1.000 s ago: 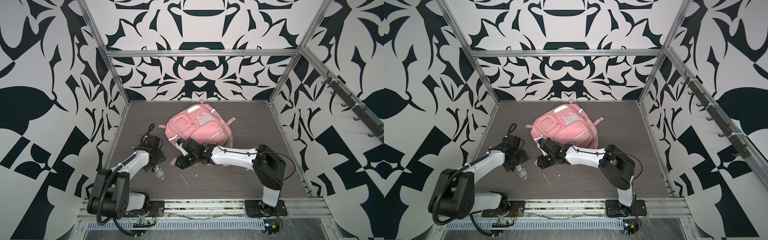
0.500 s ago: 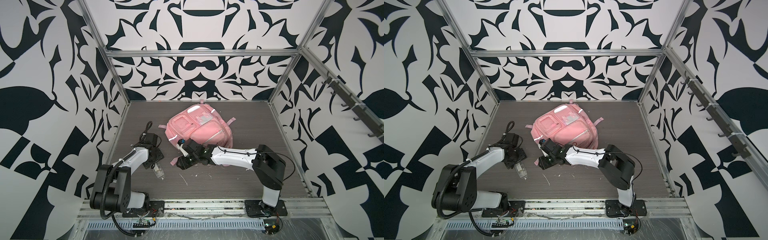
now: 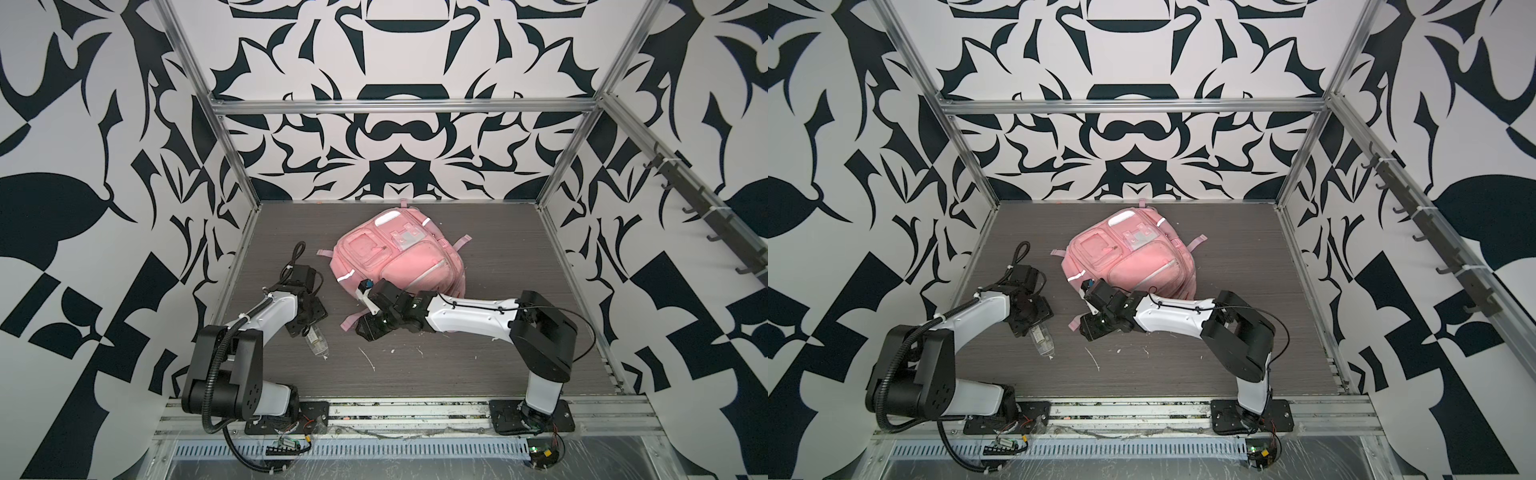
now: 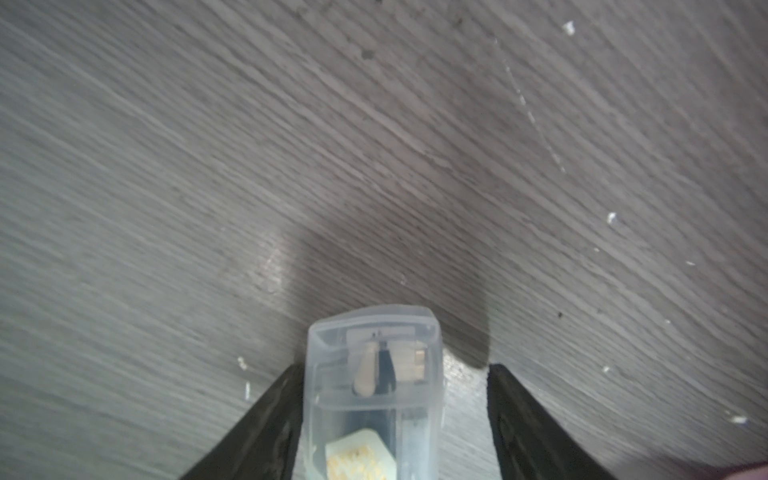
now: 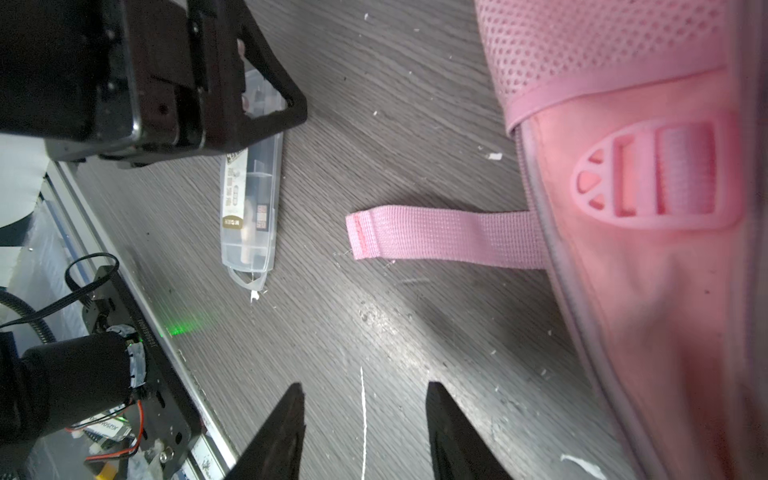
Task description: Pack the student bag
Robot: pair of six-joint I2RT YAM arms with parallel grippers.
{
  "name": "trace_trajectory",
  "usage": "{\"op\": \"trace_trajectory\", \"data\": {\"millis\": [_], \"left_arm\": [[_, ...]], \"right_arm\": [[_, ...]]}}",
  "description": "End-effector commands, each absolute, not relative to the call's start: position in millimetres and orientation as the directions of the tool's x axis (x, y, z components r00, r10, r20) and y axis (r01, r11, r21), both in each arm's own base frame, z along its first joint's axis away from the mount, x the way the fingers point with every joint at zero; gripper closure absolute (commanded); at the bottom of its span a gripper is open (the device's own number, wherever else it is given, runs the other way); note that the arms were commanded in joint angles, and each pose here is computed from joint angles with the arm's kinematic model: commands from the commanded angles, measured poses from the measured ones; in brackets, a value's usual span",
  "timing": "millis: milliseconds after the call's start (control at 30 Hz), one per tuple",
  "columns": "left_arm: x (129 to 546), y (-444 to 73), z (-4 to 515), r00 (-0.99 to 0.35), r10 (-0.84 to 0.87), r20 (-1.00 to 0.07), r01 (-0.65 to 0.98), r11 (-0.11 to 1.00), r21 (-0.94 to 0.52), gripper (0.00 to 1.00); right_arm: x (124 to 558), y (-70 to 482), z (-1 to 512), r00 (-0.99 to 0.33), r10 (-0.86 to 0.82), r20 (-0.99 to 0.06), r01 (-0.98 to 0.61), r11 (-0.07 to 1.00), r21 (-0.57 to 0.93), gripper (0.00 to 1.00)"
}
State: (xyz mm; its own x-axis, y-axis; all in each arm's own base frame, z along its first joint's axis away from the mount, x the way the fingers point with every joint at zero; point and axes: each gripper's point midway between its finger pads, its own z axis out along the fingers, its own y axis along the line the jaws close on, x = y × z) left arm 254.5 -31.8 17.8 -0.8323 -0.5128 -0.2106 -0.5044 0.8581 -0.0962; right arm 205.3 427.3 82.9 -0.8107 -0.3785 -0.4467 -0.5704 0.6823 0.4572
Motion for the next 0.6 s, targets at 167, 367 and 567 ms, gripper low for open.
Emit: {"op": "trace_trajectory", "data": {"millis": [167,367,567], "left_arm": [[225.3,-46.4,2.5,-0.871,-0.485,-0.083,-0.482,0.875,-0.051,0.32],[223.1,-48.2,2.1,-0.880,-0.468,-0.080,-0.467,0.884,-0.029,0.35],[222.0,-49.8,0.5,-0.886,-0.458,-0.072,-0.458,0.889,-0.020,0.39]], "right_arm": [[207.9,430.0,105.8,-0.789,-0.348,-0.506,-0.589,0.661,0.465,0.50],[207.5,427.2,106.8,-0.786,-0.347,-0.512,-0.592,0.662,0.460,0.50],[207.2,423.9,106.2,-0.785,-0.347,-0.512,-0.591,0.666,0.455,0.50]]}}
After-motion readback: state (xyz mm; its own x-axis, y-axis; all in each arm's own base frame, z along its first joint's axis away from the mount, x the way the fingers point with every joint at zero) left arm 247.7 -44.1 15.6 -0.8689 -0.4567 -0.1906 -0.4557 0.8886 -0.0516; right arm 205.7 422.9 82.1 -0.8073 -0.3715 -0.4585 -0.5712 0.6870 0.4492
